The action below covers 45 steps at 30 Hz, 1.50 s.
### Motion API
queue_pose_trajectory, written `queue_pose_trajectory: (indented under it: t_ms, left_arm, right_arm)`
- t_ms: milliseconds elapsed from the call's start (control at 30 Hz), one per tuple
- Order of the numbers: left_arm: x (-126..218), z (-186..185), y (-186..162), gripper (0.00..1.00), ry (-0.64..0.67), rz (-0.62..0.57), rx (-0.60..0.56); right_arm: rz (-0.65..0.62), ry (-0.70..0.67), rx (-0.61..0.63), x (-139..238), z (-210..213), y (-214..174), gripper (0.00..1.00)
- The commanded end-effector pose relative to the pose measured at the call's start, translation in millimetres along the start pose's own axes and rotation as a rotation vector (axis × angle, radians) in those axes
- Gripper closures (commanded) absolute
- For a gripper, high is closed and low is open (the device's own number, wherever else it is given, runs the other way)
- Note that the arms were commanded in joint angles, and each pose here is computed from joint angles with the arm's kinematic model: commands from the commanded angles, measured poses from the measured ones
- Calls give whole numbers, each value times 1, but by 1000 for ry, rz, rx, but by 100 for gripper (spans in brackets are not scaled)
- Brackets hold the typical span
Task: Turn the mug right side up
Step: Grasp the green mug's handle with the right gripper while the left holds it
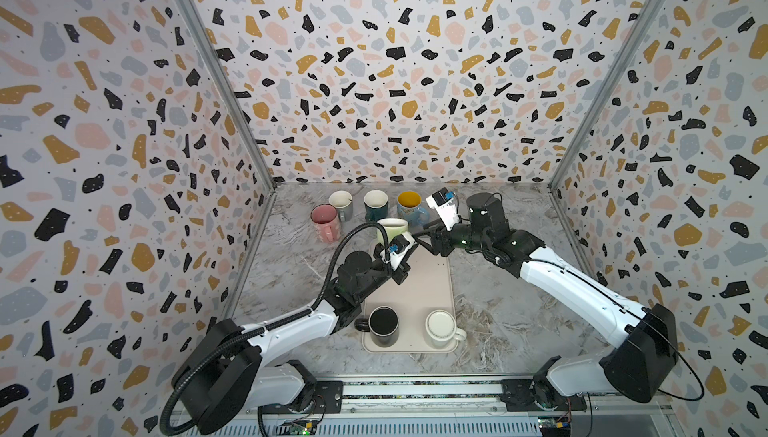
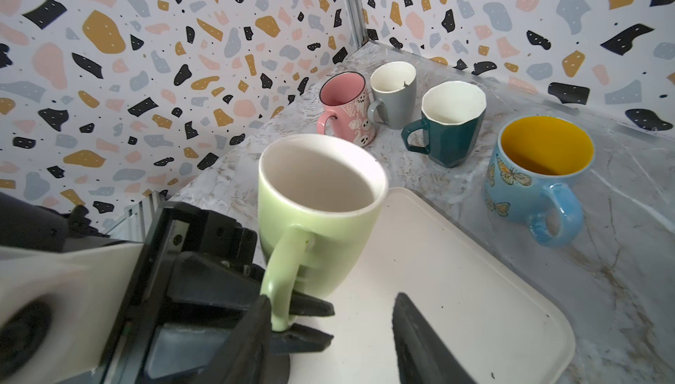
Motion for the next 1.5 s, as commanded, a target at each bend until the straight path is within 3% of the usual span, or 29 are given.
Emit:
queue_pose_trajectory:
  t_ms: [0,267,600,1467]
  left_arm:
    - [-1,2,54,100,35,-204,-76]
    - [-4,0,57,100,36,-215,-76]
    - [-4,2,60,100,63,-233,-80]
    - [3,0,76,100,82,-323,-35]
  right_arm:
    - [-76,52,18,11,12,22,44]
    - [-79,99,-1,3,19,20,48]
    - [-71,123,-69,-17,20,12,61]
    - [-3,94,-166,-39,10,-9,70]
Point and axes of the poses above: each gripper's point midway between its finger pads, its own x axis back along the fingers, its own z axis along the line the jaws close on, y = z × x, the point moved 6 cm from there along x, back along the fingers, and after that the axes turned 11 degrees about x, right-handed, at the moved point
